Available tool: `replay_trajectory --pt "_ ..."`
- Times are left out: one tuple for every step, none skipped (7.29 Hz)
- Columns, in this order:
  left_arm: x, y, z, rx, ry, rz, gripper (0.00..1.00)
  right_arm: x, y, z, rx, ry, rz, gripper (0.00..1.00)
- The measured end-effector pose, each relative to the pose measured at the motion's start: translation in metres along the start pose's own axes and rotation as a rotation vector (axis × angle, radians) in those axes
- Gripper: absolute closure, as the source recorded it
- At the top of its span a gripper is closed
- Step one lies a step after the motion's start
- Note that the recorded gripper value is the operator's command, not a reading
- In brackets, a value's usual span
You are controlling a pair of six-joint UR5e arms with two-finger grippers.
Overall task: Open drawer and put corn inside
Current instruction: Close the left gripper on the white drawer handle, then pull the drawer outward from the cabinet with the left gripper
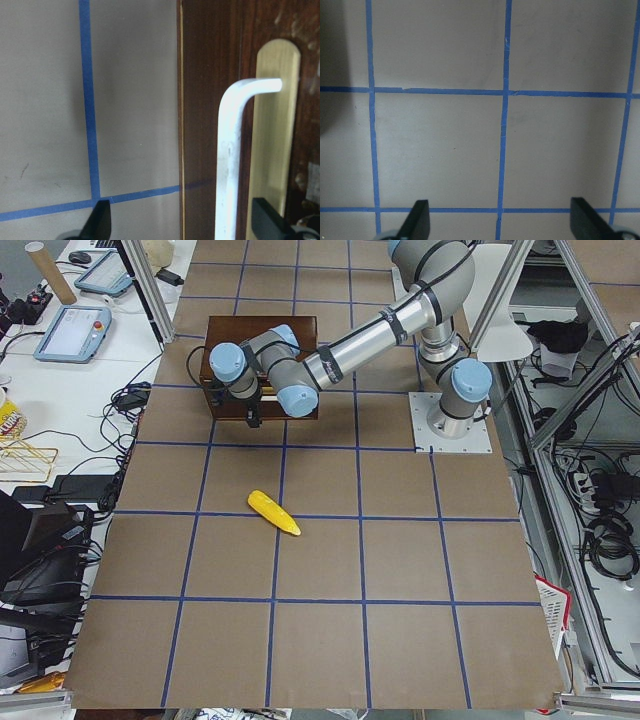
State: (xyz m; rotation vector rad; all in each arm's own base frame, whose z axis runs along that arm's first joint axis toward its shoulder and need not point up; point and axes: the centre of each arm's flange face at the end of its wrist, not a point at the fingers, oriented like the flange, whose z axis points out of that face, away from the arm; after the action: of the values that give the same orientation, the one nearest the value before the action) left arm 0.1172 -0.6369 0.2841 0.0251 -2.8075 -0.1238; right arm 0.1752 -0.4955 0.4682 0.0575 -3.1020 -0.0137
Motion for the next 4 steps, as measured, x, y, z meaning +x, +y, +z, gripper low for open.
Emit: replay_trajectory --pt "-0.005 0.0 0.0 -0.001 0.001 -0.004 0.0 0.0 0.0 0.0 0.0 0.0 0.0 0.0" --pt "-0.011 0.001 -0.001 0.001 0.003 -0.01 0.0 0.0 0.0 0.0 0.0 0.0 0.0 0.0" --pt "-0.014 0.002 -0.001 0.002 0.003 -0.014 0.0 0.0 0.0 0.0 0.0 0.0 0.0 0.0" --pt "-0.016 0.002 -0.003 0.004 0.002 -0.016 0.0 0.0 0.0 0.0 0.0 0.0 0.0 0.0"
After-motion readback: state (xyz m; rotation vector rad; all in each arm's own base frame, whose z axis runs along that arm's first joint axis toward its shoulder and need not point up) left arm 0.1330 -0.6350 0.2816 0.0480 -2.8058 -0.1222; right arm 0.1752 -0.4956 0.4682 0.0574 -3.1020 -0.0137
